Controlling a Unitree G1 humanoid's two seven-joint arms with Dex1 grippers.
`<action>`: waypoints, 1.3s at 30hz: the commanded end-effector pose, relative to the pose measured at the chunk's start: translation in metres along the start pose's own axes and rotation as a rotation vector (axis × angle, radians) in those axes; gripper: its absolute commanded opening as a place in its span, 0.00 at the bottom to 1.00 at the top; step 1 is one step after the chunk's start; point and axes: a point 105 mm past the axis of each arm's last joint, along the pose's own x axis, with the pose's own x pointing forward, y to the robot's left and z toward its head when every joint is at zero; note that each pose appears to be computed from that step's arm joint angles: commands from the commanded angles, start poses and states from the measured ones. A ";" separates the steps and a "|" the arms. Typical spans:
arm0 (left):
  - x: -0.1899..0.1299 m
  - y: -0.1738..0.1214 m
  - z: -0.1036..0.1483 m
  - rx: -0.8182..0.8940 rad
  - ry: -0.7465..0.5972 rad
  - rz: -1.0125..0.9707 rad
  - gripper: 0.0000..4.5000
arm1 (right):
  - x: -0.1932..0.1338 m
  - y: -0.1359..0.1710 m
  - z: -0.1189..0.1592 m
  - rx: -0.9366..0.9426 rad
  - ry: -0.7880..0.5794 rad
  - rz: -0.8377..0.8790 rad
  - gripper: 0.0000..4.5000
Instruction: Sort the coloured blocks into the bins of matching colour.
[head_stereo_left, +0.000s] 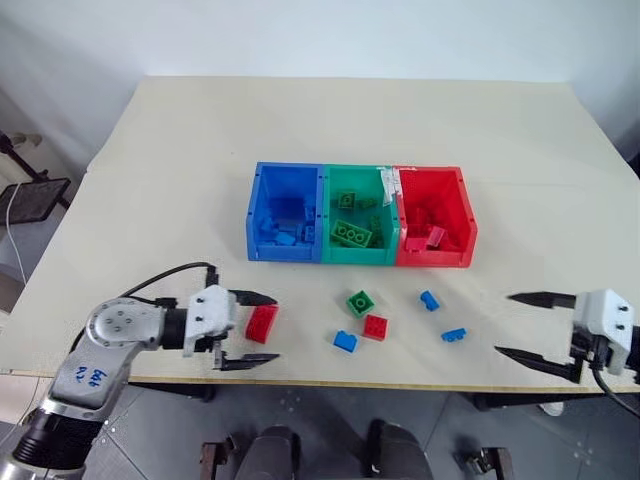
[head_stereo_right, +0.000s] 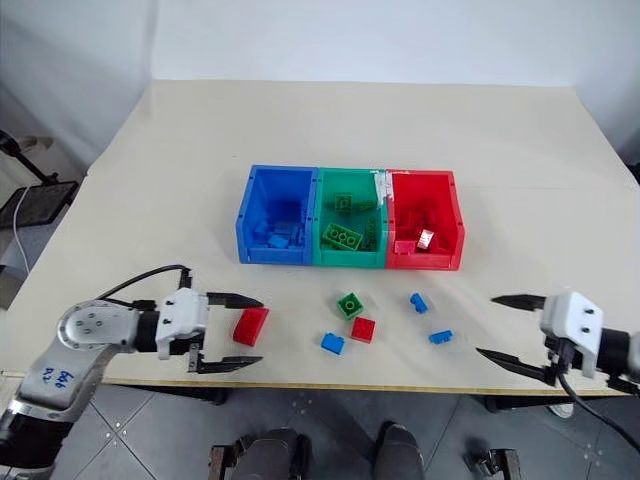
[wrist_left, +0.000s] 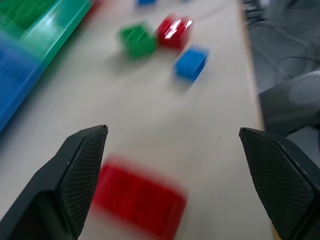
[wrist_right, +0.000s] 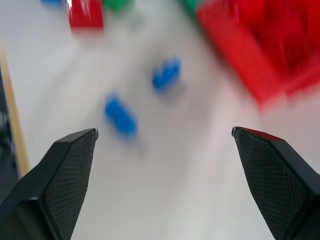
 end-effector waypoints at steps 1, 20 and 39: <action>0.008 -0.004 0.024 0.020 -0.107 -0.004 1.00 | 0.000 -0.001 0.006 -0.059 0.018 0.036 1.00; -0.031 -0.010 0.002 -0.024 -0.054 0.134 1.00 | 0.089 0.015 0.012 -0.077 0.089 0.283 0.66; -0.070 0.005 -0.012 -0.120 -0.092 0.487 1.00 | 0.161 0.015 0.182 0.040 -0.460 0.263 0.07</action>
